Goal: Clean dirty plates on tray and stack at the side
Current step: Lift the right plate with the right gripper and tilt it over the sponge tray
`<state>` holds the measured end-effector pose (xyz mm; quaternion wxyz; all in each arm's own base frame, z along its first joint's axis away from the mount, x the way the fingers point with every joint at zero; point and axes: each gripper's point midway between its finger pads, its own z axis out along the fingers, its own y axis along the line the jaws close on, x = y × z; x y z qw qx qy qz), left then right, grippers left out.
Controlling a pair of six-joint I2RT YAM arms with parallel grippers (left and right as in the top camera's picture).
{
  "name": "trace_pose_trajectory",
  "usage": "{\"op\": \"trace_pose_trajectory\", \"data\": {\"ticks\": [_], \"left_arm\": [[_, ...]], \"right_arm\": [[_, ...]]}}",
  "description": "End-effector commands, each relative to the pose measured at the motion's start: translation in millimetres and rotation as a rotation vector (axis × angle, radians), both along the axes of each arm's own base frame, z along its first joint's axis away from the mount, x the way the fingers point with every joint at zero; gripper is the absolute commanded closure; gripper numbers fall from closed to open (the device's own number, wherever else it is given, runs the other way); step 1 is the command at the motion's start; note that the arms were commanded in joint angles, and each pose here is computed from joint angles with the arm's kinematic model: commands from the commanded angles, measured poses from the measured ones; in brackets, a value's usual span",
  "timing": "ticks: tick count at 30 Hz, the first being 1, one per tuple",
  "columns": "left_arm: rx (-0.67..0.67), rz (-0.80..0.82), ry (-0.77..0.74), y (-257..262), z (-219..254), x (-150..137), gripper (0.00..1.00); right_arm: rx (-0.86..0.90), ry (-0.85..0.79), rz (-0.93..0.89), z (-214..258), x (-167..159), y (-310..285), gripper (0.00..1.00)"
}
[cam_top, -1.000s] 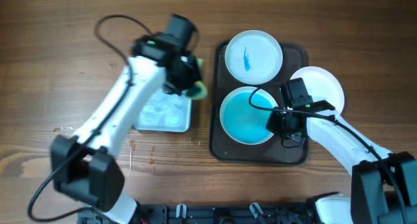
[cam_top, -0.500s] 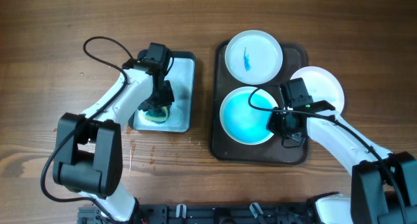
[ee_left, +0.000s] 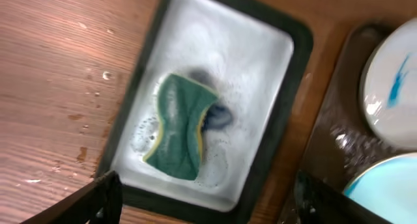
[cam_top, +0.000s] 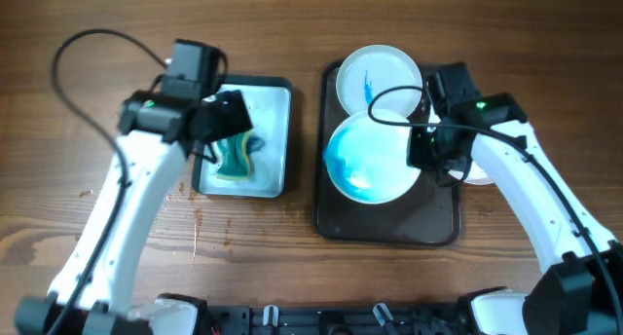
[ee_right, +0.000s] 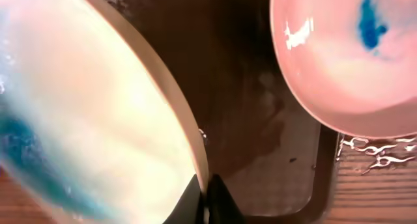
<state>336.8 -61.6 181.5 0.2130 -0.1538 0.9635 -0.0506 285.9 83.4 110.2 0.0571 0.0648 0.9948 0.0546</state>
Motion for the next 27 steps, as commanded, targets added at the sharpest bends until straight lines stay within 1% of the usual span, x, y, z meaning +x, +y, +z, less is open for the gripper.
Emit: {"op": "trace_pose_trajectory", "data": {"ticks": [1, 3, 4, 5, 8, 10, 12, 15, 18, 21, 24, 27], "left_arm": [[-0.097, 0.102, -0.110, 23, 40, -4, 0.11], [-0.129, 0.129, -0.144, 32, 53, -8, 0.11], [-0.147, 0.151, -0.166, 40, 60, -12, 0.07], [-0.160, 0.167, -0.180, 46, 66, -15, 0.00], [-0.171, 0.201, -0.203, 57, 74, -23, 0.00], [-0.170, 0.217, -0.201, 62, 76, -28, 0.00], [-0.164, 0.213, -0.184, 62, 73, -32, 0.00], [-0.163, 0.215, -0.166, 62, 71, -36, 0.00], [-0.163, 0.216, -0.167, 62, 71, -36, 0.00], [-0.163, 0.216, -0.166, 62, 71, -36, 0.00], [-0.154, 0.221, -0.163, 64, 70, -36, 0.00], [-0.153, 0.222, -0.163, 64, 70, -36, 0.00]], "right_arm": [[-0.001, -0.068, 0.110, 26, 19, 21, 0.96], [0.007, -0.099, 0.159, 35, 30, 40, 0.96], [0.013, -0.112, 0.186, 39, 36, 52, 0.96], [0.019, -0.128, 0.217, 42, 44, 68, 0.96], [0.032, -0.186, 0.285, 43, 66, 107, 0.96], [0.006, -0.262, 0.315, 42, 85, 133, 0.96], [-0.029, -0.373, 0.347, 46, 100, 157, 0.96], [-0.147, -0.540, 0.370, 63, 116, 173, 0.95], [-0.320, -0.702, 0.402, 87, 122, 184, 0.96], [-0.458, -0.818, 0.422, 109, 120, 193, 0.96], [-0.536, -0.881, 0.407, 124, 116, 197, 0.96], [-0.570, -0.909, 0.448, 133, 108, 204, 0.96]]}}
